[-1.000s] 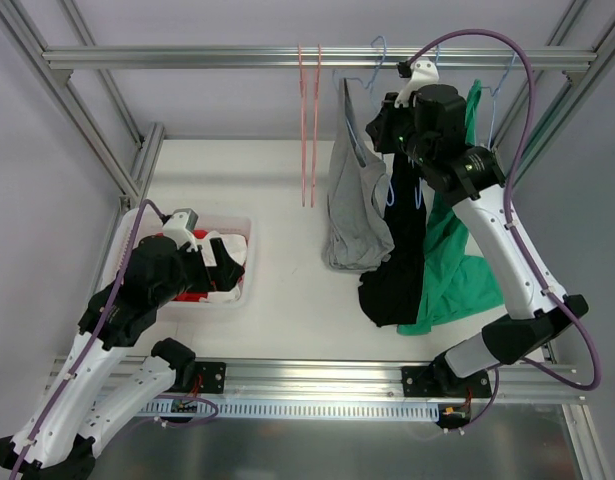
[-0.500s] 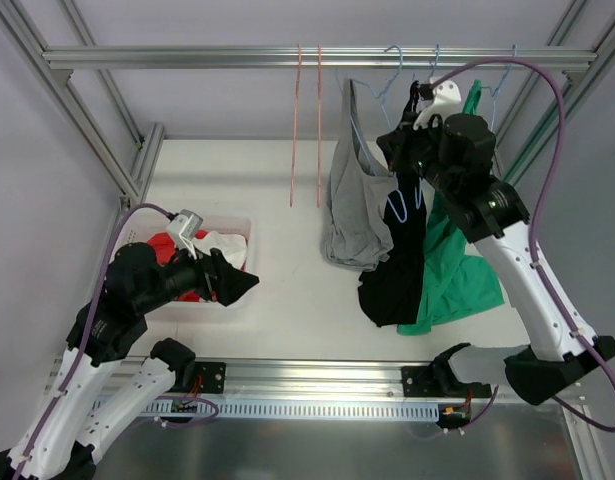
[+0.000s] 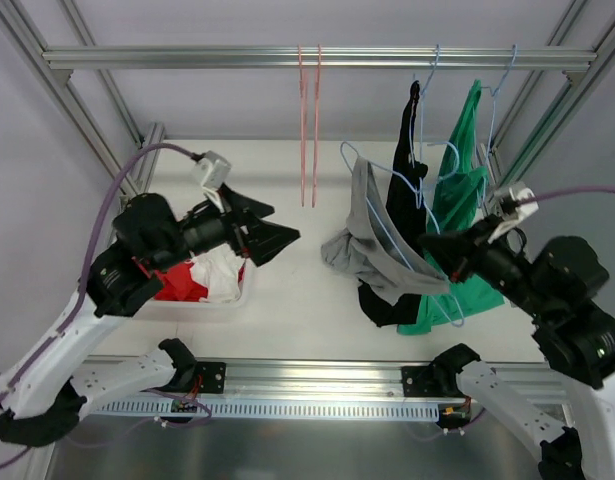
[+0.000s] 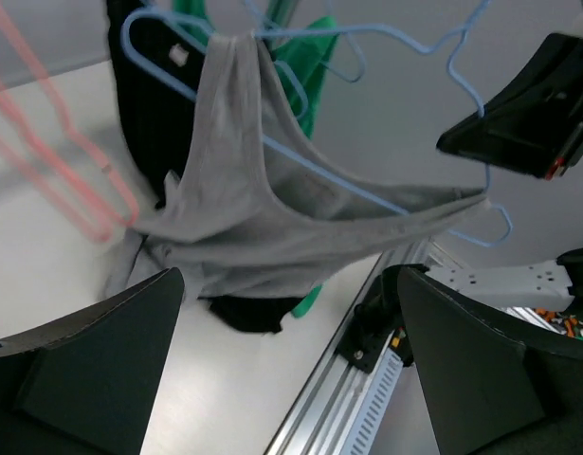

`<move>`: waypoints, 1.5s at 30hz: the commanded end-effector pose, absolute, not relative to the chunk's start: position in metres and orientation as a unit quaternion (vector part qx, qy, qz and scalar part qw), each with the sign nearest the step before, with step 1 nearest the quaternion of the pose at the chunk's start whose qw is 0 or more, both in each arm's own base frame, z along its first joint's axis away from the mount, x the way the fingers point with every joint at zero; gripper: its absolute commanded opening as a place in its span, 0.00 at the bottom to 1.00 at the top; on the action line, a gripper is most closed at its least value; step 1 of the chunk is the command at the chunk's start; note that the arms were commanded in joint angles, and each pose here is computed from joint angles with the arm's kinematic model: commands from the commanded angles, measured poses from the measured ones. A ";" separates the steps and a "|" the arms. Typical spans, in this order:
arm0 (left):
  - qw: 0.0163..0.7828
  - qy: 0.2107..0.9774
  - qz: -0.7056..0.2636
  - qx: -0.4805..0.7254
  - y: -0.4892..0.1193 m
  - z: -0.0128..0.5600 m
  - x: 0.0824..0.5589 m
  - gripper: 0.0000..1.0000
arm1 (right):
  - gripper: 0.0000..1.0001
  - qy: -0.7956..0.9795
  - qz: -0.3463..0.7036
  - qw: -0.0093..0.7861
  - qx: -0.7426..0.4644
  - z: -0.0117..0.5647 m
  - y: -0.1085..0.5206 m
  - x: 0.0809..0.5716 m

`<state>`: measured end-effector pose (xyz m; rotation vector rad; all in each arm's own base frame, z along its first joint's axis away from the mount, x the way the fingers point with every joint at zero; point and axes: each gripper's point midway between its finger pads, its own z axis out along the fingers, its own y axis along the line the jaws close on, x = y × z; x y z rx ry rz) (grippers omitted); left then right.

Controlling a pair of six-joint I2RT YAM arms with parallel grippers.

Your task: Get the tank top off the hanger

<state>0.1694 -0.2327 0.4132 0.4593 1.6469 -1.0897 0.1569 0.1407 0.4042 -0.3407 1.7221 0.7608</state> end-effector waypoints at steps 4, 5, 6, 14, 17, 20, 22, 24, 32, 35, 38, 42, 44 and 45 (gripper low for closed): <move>0.615 0.655 -0.380 0.219 -0.310 0.464 0.200 0.99 | 0.00 0.730 0.371 0.553 -0.153 0.404 0.127 0.098; 0.620 0.658 -0.368 0.218 -0.329 0.466 0.203 0.99 | 0.00 0.725 0.376 0.554 -0.157 0.406 0.127 0.093; 0.622 0.658 -0.360 0.224 -0.337 0.465 0.205 0.99 | 0.00 0.720 0.380 0.558 -0.160 0.409 0.125 0.089; 0.625 0.654 -0.334 0.265 -0.396 0.456 0.212 0.65 | 0.00 0.699 0.375 0.586 -0.167 0.430 0.105 0.058; 0.624 0.663 -0.322 0.258 -0.396 0.447 0.217 0.57 | 0.00 0.698 0.369 0.591 -0.166 0.431 0.101 0.056; 0.623 0.665 -0.319 0.262 -0.397 0.441 0.217 0.47 | 0.00 0.696 0.370 0.592 -0.170 0.433 0.101 0.055; 0.623 0.665 -0.314 0.266 -0.397 0.439 0.218 0.35 | 0.00 0.695 0.374 0.589 -0.173 0.433 0.103 0.053; 0.623 0.666 -0.312 0.269 -0.398 0.437 0.218 0.28 | 0.00 0.694 0.374 0.590 -0.175 0.433 0.103 0.053; 0.646 0.675 -0.284 0.217 -0.364 0.445 0.225 0.00 | 0.00 0.702 0.347 0.589 -0.198 0.413 0.099 0.053; 0.672 0.689 -0.230 0.145 -0.323 0.449 0.239 0.00 | 0.00 0.686 0.364 0.577 -0.252 0.397 0.101 0.026; 0.678 0.688 -0.222 0.133 -0.307 0.451 0.238 0.00 | 0.00 0.643 0.388 0.587 -0.304 0.396 0.098 -0.011; 0.659 0.671 -0.278 0.194 -0.320 0.448 0.215 0.00 | 0.00 0.587 0.394 0.624 -0.333 0.409 0.089 -0.040; 0.641 0.655 -0.312 0.252 -0.333 0.441 0.198 0.00 | 0.00 0.564 0.390 0.642 -0.344 0.416 0.091 -0.038; 0.632 0.646 -0.326 0.277 -0.340 0.437 0.190 0.00 | 0.00 0.561 0.383 0.651 -0.339 0.418 0.091 -0.033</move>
